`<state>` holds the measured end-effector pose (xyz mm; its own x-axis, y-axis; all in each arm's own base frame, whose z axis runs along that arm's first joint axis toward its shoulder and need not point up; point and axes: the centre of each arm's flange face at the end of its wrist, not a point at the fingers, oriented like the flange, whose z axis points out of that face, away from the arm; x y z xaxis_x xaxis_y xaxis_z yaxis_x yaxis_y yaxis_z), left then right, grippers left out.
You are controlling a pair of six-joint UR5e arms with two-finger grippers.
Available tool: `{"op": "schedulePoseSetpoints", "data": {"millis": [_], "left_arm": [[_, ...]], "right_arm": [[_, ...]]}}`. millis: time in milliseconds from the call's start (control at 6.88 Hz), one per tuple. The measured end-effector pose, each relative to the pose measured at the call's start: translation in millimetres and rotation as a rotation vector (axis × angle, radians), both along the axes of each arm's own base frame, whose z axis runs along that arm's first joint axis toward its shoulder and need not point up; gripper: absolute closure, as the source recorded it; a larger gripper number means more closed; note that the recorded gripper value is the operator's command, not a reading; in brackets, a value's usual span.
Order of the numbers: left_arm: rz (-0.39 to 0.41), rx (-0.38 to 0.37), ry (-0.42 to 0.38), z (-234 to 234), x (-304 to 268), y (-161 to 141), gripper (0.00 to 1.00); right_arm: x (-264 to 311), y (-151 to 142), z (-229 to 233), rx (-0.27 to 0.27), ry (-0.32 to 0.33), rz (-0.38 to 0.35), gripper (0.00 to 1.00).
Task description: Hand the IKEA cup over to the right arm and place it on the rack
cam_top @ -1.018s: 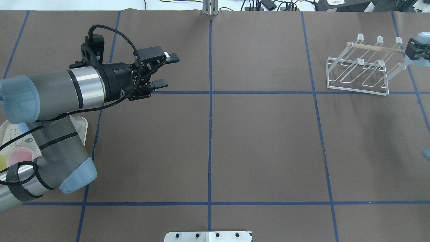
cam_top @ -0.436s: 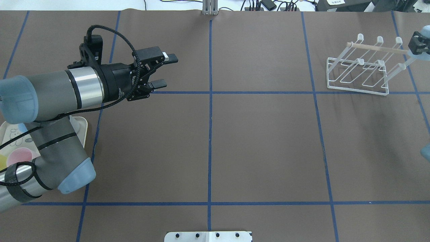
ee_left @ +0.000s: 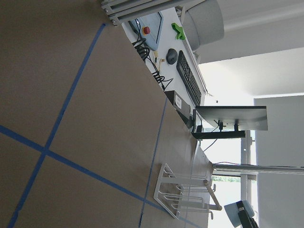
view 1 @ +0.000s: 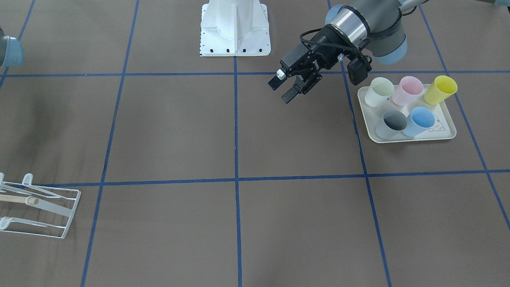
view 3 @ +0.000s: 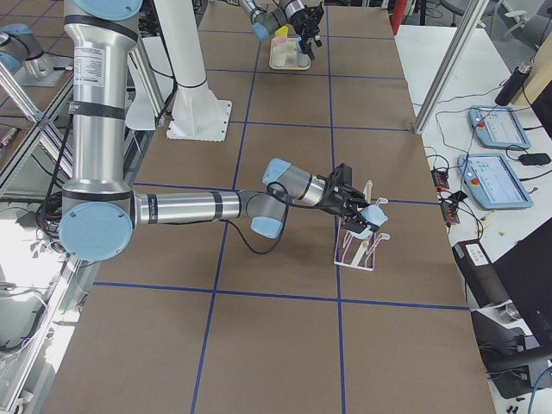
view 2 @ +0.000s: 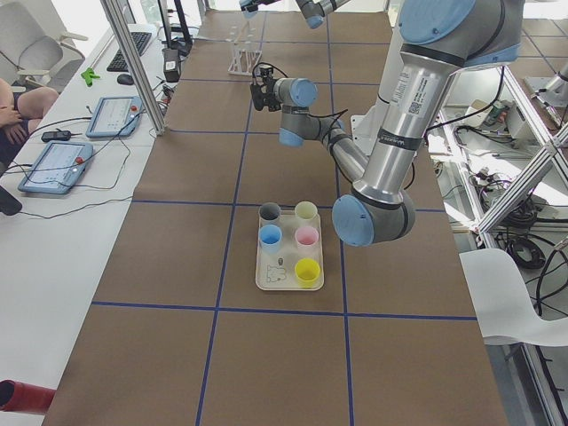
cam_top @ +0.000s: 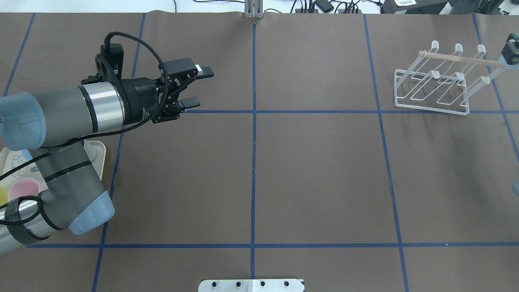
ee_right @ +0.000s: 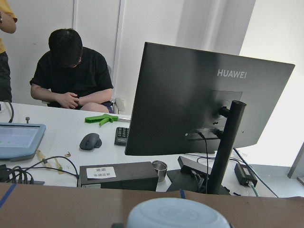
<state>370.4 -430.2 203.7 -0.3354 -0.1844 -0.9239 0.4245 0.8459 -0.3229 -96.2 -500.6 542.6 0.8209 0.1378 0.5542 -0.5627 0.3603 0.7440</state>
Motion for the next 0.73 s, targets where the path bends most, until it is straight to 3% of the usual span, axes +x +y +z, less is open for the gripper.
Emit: {"op": "schedulePoseSetpoints", "data": {"millis": [291,727], "left_arm": [[0.001,-0.001,-0.001,1.6,0.5,0.1,0.00],[0.000,-0.003,-0.003,3.6,2.0,-0.5,0.00]], "right_arm": [[-3.7,9.5,0.2,0.034,-0.018,0.066,1.00],[-40.6,28.0,0.0,0.084,0.032,0.155,1.00]]}}
